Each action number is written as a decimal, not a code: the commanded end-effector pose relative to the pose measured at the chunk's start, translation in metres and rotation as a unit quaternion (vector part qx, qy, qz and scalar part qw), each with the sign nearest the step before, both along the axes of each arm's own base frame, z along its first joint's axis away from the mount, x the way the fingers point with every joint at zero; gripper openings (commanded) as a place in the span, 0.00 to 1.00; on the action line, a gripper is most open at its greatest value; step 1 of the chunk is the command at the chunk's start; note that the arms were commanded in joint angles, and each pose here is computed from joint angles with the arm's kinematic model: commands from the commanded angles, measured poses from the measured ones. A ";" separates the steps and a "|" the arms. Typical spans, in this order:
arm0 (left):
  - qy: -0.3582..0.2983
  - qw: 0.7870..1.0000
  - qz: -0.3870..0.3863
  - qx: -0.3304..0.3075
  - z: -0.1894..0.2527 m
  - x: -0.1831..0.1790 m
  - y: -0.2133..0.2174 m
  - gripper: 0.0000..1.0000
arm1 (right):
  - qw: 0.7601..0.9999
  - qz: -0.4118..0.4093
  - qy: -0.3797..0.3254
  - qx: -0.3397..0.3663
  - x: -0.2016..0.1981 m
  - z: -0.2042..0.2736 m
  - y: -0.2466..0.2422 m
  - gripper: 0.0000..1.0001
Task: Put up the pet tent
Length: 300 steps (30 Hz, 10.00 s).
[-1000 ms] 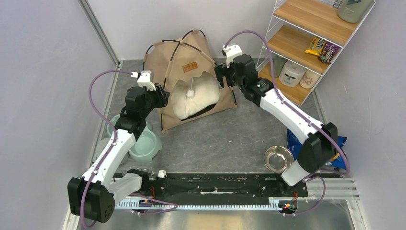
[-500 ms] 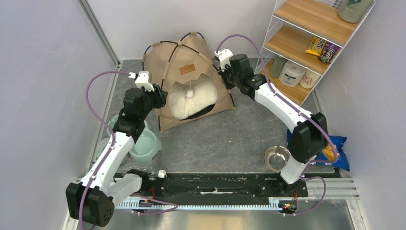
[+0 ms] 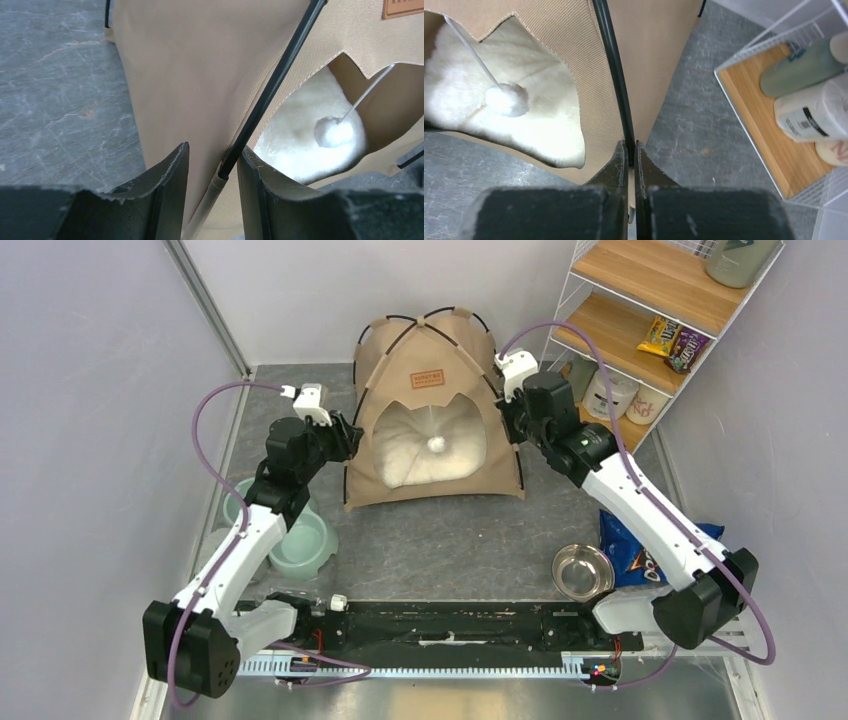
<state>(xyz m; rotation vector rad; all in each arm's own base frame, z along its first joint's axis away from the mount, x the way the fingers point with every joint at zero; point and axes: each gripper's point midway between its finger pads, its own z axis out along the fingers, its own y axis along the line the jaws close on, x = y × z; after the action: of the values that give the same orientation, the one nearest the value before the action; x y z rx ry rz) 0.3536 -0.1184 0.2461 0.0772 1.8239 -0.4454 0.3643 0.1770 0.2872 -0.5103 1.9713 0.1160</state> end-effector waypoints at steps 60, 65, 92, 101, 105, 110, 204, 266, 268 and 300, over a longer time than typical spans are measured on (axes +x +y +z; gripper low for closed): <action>-0.057 0.987 0.147 -0.006 0.126 -0.128 0.083 0.61 | 0.814 0.509 0.267 0.083 -0.277 -0.207 0.375 0.83; -0.055 0.987 0.151 -0.001 0.124 -0.128 0.085 0.61 | 0.807 0.514 0.284 0.068 -0.282 -0.221 0.378 0.75; -0.067 0.988 0.139 0.000 0.130 -0.122 0.080 0.62 | 0.847 0.491 0.203 -0.020 -0.272 -0.176 0.309 0.00; -0.046 0.994 0.099 -0.020 0.121 -0.111 0.059 0.63 | 0.935 0.351 0.035 0.018 -0.211 -0.111 0.253 0.00; -0.027 0.996 0.075 -0.033 0.115 -0.106 0.047 0.64 | 0.955 0.275 -0.030 0.105 -0.189 -0.082 0.246 0.00; -0.011 0.998 0.021 -0.056 0.112 -0.105 0.024 0.75 | 0.957 0.226 -0.085 0.162 -0.172 -0.058 0.242 0.00; -0.166 0.908 0.358 0.142 0.033 -0.066 0.157 0.37 | 0.959 0.051 -0.098 0.259 -0.127 -0.032 0.111 0.97; -0.157 0.850 0.453 0.219 -0.030 -0.071 0.188 0.36 | 0.959 0.022 -0.079 0.270 -0.103 -0.037 0.107 0.97; -0.153 0.846 0.463 0.215 -0.033 -0.074 0.191 0.36 | 0.959 0.021 -0.079 0.270 -0.102 -0.037 0.106 0.97; -0.158 0.892 0.395 0.155 -0.054 -0.055 0.162 0.36 | 0.957 0.015 -0.085 0.277 -0.097 -0.035 0.101 0.97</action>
<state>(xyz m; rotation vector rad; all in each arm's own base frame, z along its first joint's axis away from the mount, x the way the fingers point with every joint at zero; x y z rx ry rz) 0.2867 0.0593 0.2031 -0.3378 1.4144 0.5424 0.2625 0.2759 0.2265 -0.2201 1.7242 0.5599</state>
